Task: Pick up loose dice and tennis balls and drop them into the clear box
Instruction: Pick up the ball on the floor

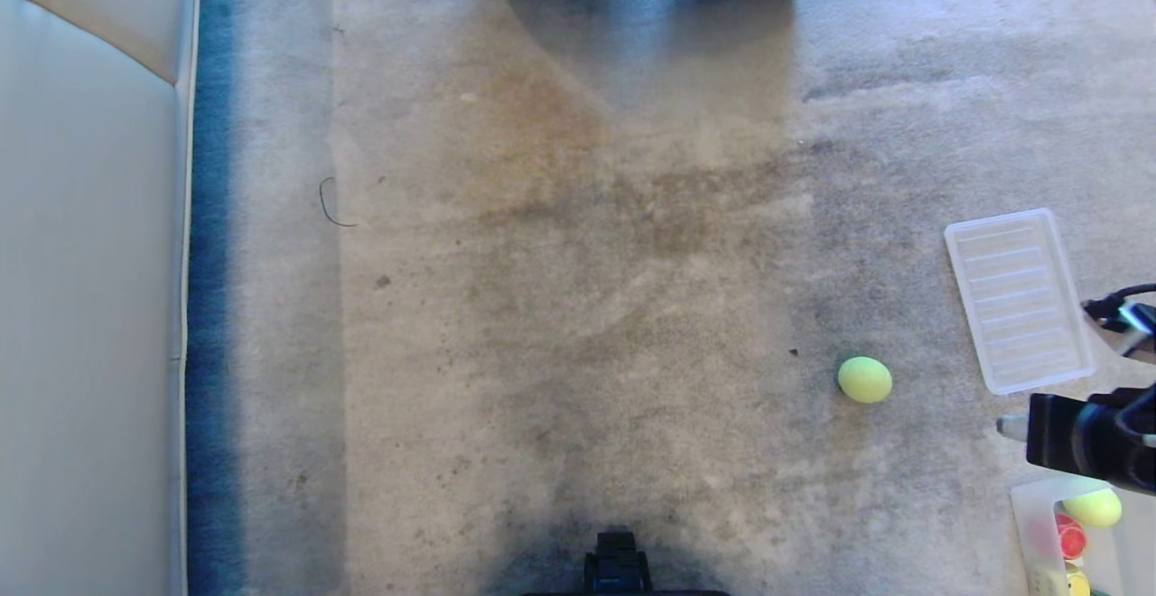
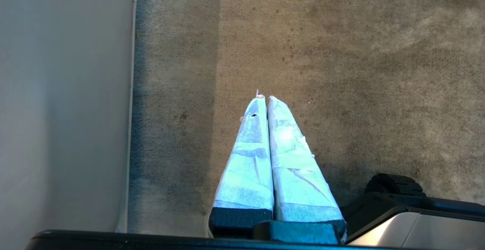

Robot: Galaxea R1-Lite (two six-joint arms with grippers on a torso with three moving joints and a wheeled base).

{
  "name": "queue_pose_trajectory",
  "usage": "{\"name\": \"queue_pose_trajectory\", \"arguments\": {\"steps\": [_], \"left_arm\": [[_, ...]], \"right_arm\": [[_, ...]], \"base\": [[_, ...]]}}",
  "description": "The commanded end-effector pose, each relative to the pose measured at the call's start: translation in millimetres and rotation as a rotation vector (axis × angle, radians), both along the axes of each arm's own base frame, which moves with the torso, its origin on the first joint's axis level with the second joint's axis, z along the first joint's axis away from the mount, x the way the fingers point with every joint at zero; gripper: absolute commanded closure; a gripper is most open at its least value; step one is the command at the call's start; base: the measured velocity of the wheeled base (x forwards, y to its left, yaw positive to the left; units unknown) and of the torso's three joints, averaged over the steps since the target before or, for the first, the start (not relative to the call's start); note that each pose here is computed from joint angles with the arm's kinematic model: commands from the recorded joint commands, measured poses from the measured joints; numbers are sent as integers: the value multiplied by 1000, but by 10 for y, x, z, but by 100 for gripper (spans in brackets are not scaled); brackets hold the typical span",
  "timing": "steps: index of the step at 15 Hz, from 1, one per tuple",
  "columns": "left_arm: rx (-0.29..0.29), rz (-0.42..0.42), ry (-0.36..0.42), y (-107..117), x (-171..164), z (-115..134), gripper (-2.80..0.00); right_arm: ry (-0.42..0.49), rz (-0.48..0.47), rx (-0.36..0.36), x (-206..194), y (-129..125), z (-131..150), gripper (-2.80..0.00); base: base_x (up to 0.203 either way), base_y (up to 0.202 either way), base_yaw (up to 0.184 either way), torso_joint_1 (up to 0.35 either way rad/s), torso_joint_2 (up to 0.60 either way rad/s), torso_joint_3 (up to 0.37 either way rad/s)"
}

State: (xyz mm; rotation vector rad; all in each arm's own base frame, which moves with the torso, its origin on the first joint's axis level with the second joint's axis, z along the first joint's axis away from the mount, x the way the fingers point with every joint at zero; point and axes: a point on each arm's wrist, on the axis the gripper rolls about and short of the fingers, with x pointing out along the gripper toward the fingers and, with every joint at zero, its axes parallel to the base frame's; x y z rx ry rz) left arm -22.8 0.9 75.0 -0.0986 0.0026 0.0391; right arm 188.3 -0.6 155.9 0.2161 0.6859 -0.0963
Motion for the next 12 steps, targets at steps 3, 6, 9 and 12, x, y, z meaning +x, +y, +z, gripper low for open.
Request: {"name": "queue_pose_trajectory", "arguments": {"steps": [3,6,9,12], "left_arm": [[-1,1,0,0,0,0,0],[-1,1,0,0,0,0,0],[-1,1,0,0,0,0,0],[-1,1,0,0,0,0,0]], "right_arm": [[245,-29,18,668,-54,-825,-280],[293,-53,20,945,-145,-1221,-280],[221,-65,33,1205,-240,-1348,-280],[101,7,116,1332,-281,-1330,-280]], "base": [[0,0,0,0,0,0],[0,0,0,0,0,0],[0,0,0,0,0,0],[0,0,0,0,0,0]]}}
